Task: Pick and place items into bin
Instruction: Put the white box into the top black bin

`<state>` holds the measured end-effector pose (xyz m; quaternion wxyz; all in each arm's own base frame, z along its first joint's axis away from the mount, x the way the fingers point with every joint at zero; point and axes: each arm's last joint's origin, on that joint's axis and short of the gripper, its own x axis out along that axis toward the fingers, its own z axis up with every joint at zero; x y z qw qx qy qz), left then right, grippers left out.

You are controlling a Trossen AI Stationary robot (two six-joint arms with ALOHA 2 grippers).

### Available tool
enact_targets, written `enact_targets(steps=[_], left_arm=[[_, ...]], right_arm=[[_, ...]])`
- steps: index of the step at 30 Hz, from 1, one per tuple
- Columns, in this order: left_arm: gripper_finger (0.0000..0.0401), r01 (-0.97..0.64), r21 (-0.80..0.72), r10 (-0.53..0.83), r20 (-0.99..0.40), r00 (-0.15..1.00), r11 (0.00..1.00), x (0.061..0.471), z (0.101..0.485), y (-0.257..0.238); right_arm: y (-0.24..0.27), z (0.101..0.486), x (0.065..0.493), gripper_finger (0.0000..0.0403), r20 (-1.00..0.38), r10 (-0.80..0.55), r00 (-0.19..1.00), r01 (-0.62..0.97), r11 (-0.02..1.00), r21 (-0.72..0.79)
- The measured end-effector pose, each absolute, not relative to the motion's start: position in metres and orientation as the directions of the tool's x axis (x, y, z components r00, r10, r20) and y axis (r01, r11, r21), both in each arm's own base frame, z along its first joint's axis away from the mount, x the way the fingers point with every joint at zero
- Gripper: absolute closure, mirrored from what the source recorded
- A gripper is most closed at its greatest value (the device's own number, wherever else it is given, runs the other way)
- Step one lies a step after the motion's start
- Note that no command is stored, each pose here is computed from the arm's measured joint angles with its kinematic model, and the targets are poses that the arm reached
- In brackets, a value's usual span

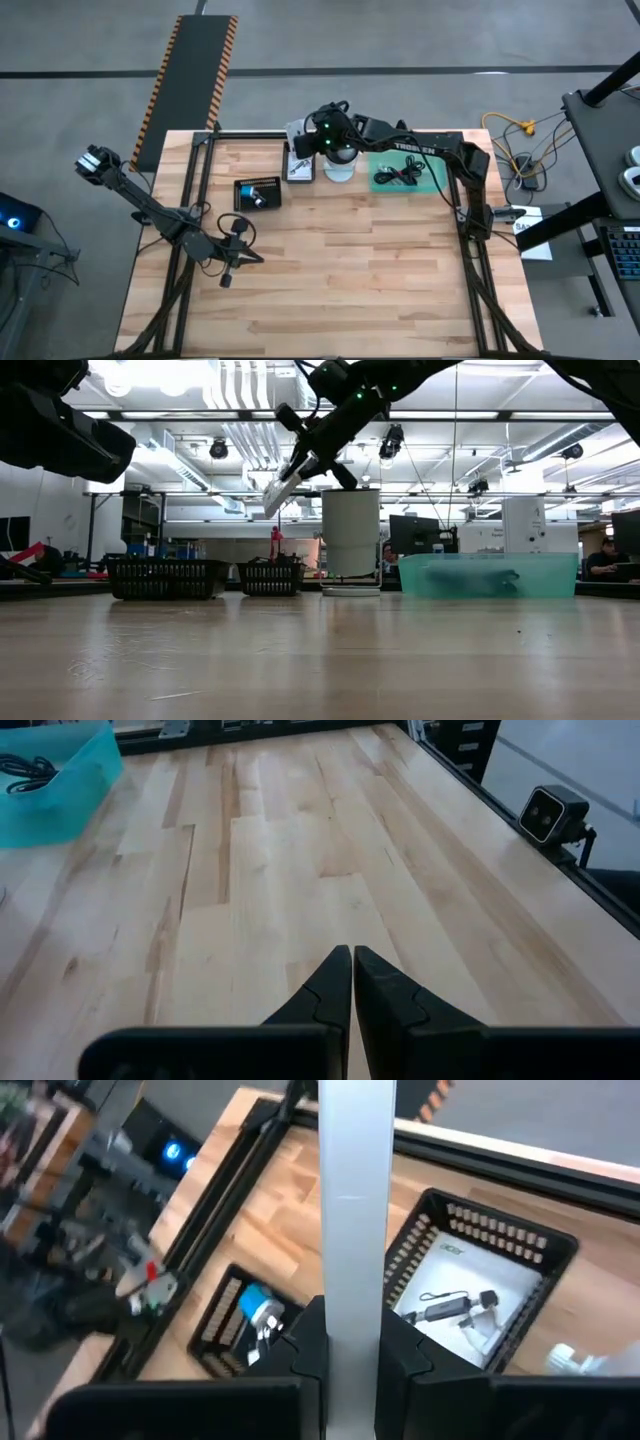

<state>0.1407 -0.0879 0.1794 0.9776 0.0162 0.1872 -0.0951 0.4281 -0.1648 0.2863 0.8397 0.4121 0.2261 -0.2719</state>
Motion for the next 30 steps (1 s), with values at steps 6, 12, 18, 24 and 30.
enact_targets(steps=[6,12,18,24,30], left_arm=[[0.0401,0.193,-0.003,-0.180,-0.369,0.912,0.981,0.141,0.179,-0.088],[0.0401,0.193,0.000,-0.179,-0.376,0.909,0.981,0.140,0.179,-0.088],[0.0401,0.193,-0.003,-0.180,-0.369,0.912,0.981,0.141,0.180,-0.088],[0.0401,0.192,-0.008,-0.182,-0.365,0.913,0.981,0.141,0.180,-0.088],[0.0401,0.191,-0.010,-0.182,-0.364,0.914,0.981,0.141,0.180,-0.088]], right_arm=[[-0.155,0.312,0.433,0.0377,-0.565,-0.189,0.803,0.489,0.751,0.444],[-0.144,0.358,0.423,0.0377,-0.609,-0.213,0.764,0.237,0.971,-0.042],[-0.122,0.377,0.420,0.0377,-0.635,-0.262,0.726,-0.225,0.783,-0.580],[-0.113,0.372,0.425,0.0374,-0.634,-0.289,0.717,-0.490,0.438,-0.754],[-0.117,0.362,0.430,0.0369,-0.611,-0.311,0.728,-0.575,0.208,-0.791]])
